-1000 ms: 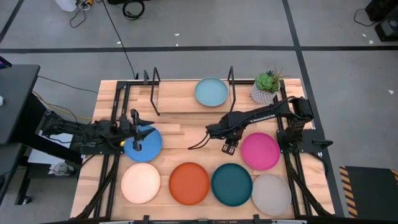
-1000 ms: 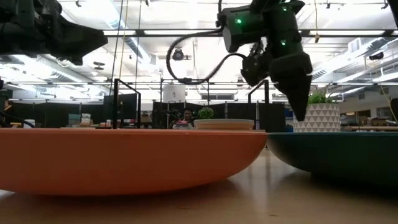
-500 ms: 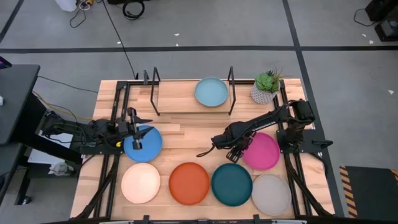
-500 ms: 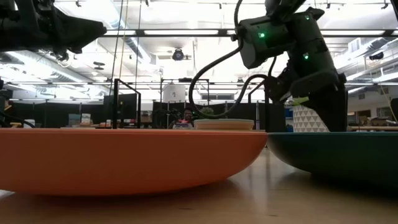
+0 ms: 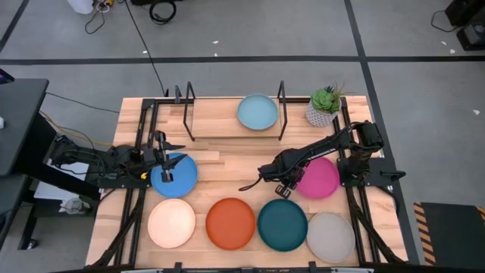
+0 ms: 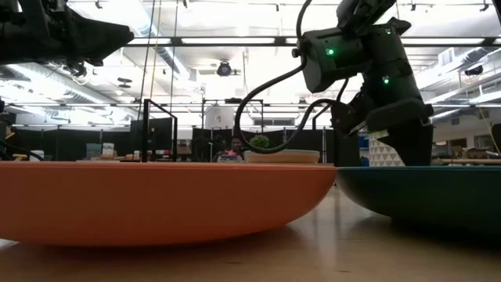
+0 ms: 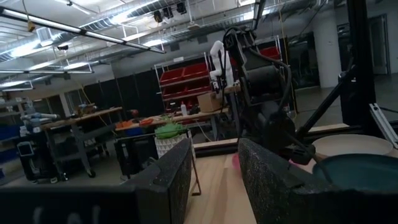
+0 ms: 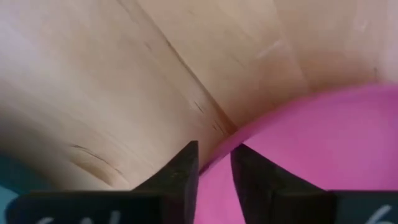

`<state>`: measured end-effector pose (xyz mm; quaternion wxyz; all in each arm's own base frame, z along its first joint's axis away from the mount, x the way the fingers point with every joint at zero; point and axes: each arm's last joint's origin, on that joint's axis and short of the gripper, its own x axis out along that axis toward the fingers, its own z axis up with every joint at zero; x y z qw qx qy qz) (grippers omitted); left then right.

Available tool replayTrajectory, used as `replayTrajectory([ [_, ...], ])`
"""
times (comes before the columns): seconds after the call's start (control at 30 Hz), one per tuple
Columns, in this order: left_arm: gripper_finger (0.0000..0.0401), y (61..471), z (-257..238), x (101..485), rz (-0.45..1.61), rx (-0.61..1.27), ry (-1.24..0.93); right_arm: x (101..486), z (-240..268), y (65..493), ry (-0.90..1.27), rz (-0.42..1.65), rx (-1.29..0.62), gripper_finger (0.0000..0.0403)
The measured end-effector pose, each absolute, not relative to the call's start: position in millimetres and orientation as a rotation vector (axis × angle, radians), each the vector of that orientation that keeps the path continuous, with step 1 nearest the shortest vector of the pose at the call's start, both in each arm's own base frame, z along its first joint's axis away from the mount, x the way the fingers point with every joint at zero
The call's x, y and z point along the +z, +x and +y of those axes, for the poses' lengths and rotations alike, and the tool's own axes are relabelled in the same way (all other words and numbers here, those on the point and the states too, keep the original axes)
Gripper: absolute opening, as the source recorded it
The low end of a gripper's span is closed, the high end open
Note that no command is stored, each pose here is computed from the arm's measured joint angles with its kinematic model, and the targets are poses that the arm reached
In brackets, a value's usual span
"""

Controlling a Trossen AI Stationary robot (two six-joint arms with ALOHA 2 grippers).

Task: Place and stack plates onto a shelf
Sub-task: Put the pink plate on the shelf

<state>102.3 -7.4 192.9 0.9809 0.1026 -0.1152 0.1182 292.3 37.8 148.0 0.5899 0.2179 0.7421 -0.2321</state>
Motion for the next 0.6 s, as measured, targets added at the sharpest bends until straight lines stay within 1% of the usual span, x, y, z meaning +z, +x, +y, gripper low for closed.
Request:
replayTrajectory([
  [0.33,0.0141,102,-7,193,-0.232,0.238,0.206,152,39,298,0.397,1.717,-0.362,0.0019],
  [0.43,0.0141,102,-7,193,-0.232,0.238,0.206,159,44,306,0.355,1.683,-0.299,0.0013],
  [0.6,0.0141,102,-7,193,-0.232,0.237,0.202,173,53,317,0.251,1.613,-0.228,0.0018],
])
